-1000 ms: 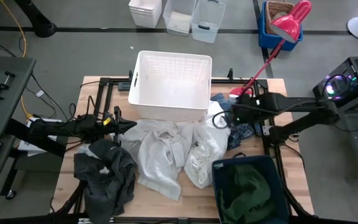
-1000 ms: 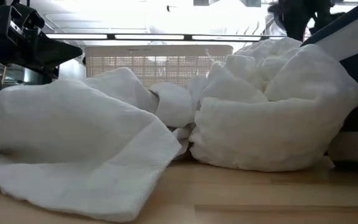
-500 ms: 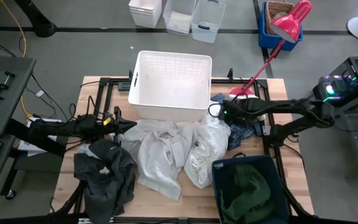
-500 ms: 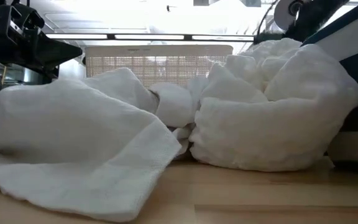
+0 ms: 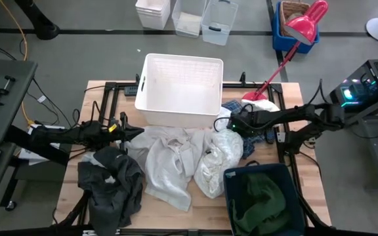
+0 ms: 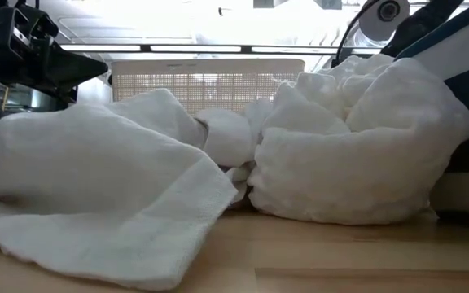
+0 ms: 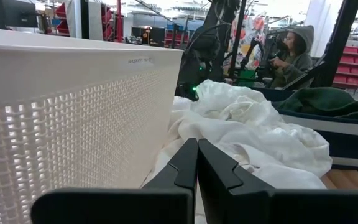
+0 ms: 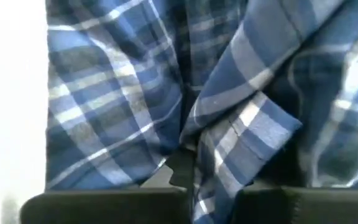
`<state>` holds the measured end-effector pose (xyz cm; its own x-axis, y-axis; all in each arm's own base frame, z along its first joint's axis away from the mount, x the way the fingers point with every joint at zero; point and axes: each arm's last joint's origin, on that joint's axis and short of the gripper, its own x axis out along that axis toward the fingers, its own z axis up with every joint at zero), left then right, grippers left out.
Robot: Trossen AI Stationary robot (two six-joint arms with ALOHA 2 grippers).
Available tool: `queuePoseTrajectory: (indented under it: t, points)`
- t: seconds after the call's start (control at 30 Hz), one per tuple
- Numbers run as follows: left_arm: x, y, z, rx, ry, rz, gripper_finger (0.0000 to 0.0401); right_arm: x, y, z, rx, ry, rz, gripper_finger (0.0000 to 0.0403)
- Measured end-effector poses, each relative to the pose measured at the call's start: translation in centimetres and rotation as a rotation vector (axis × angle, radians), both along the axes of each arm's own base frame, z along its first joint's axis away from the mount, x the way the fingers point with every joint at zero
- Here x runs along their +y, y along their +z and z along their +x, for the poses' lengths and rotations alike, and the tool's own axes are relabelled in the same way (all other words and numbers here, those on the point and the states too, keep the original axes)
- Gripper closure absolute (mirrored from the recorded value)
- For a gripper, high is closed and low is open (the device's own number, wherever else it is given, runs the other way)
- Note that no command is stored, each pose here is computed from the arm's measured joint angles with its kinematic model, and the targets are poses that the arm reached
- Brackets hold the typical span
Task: Sort clothes
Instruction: Put the blue checkered polo shirt into the blue laundry bin
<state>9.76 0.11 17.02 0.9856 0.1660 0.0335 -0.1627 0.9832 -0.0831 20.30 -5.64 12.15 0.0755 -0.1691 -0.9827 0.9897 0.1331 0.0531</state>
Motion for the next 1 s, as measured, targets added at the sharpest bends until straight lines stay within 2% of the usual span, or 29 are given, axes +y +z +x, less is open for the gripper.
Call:
queuePoseTrajectory:
  t: [0.1,0.17,0.3,0.43,0.63,0.8,0.9,1.0]
  points:
    - [0.0,0.0,0.0,-0.002,0.000,0.000,0.0401,0.6,2.0,-0.5,-0.004,0.061,-0.051,0.0395]
    - [0.0,0.0,0.0,-0.001,0.000,0.000,0.0401,1.2,4.7,-0.5,-0.035,0.090,-0.135,0.0396]
    - [0.0,0.0,0.0,-0.001,0.000,0.000,0.0401,2.7,12.2,-1.3,-0.169,0.144,-0.342,0.0398]
    - [0.0,0.0,0.0,-0.001,0.000,0.000,0.0401,4.0,20.7,-3.2,-0.374,0.188,-0.526,0.0398]
    - [0.0,0.0,0.0,-0.001,0.000,0.000,0.0401,5.6,31.3,-6.8,-0.639,0.300,-0.729,0.0398]
    - [0.0,0.0,0.0,-0.001,0.000,0.000,0.0401,7.9,37.2,-7.7,-0.948,0.518,-0.723,0.0398]
    - [0.0,0.0,0.0,0.000,0.000,0.000,0.0401,10.3,38.9,-6.9,-1.111,0.692,-0.620,0.0398]
    - [0.0,0.0,0.0,0.000,0.000,0.000,0.0401,13.6,38.7,-5.6,-1.146,0.783,-0.457,0.0398]
